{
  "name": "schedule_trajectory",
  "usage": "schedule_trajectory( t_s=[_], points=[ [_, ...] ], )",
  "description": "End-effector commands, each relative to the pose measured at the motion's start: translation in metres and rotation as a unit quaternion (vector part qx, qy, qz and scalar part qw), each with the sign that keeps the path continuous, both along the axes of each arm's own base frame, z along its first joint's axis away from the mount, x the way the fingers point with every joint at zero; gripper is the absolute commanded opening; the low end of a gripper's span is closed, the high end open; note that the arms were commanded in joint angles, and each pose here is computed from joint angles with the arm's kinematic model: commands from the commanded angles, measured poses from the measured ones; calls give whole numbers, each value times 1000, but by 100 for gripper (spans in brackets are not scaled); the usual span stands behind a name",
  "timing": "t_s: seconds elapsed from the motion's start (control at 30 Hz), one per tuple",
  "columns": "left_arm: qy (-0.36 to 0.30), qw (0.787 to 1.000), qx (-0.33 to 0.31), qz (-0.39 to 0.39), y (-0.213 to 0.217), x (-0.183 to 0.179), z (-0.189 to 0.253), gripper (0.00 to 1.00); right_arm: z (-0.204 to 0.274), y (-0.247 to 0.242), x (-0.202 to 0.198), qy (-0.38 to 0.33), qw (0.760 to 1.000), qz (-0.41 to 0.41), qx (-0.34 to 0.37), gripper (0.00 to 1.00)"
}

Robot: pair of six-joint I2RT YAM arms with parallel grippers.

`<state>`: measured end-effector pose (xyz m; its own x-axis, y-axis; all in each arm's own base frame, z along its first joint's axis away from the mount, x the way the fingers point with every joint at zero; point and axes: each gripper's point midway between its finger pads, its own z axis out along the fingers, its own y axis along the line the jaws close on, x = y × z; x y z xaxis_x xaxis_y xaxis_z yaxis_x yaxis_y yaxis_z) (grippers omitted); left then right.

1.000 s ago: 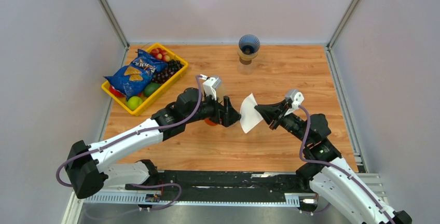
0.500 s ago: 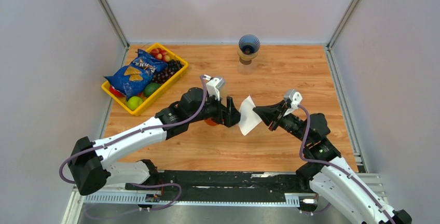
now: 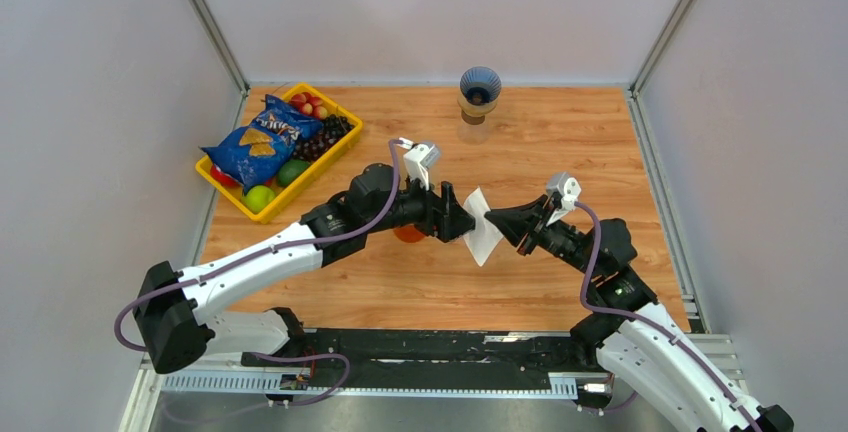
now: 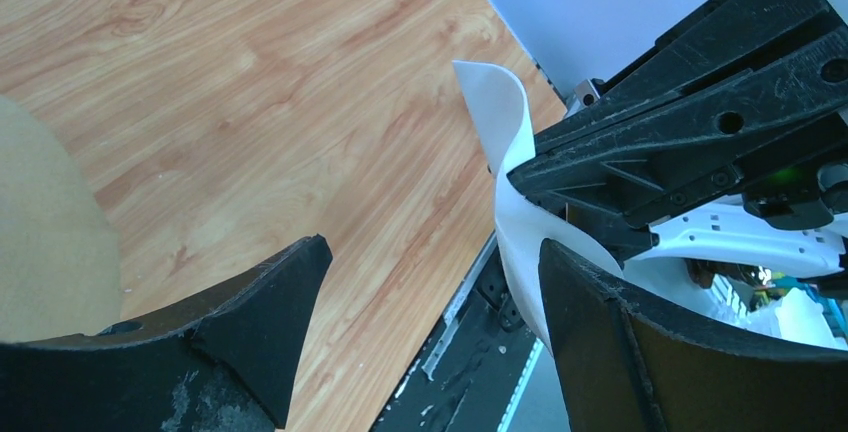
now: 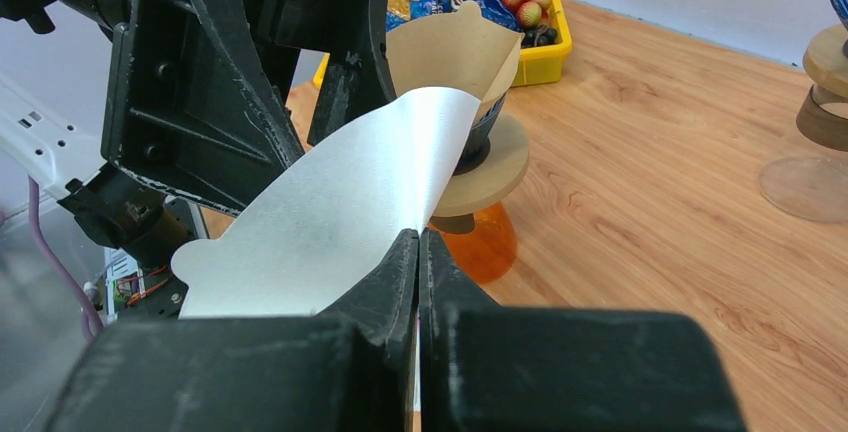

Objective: Place the coffee filter in the dripper

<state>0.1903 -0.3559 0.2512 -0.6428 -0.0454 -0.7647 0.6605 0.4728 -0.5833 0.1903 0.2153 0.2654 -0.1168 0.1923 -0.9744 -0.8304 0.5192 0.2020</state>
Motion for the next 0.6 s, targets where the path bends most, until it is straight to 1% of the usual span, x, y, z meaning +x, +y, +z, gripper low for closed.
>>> schedule_trajectory(
  t_s=[0.0, 0.17, 0.3, 0.4, 0.57],
  points=[
    [-21, 1000, -5, 6, 1, 1, 16, 87, 28, 1, -7, -31, 999, 13, 26, 0],
    [-23, 1000, -7, -1, 0, -4, 19, 83, 31, 2, -10, -31, 999, 20, 27, 0],
    [-25, 1000, 5, 9, 1, -4, 17, 77, 32, 0, -11, -33, 999, 16, 28, 0],
    [-26, 999, 20, 18, 2, -6, 13, 74, 32, -1, -13, -31, 999, 18, 26, 0],
    [-33, 999, 23, 24, 1, -7, 12, 66, 32, -1, -18, -30, 999, 28, 28, 0]
  ],
)
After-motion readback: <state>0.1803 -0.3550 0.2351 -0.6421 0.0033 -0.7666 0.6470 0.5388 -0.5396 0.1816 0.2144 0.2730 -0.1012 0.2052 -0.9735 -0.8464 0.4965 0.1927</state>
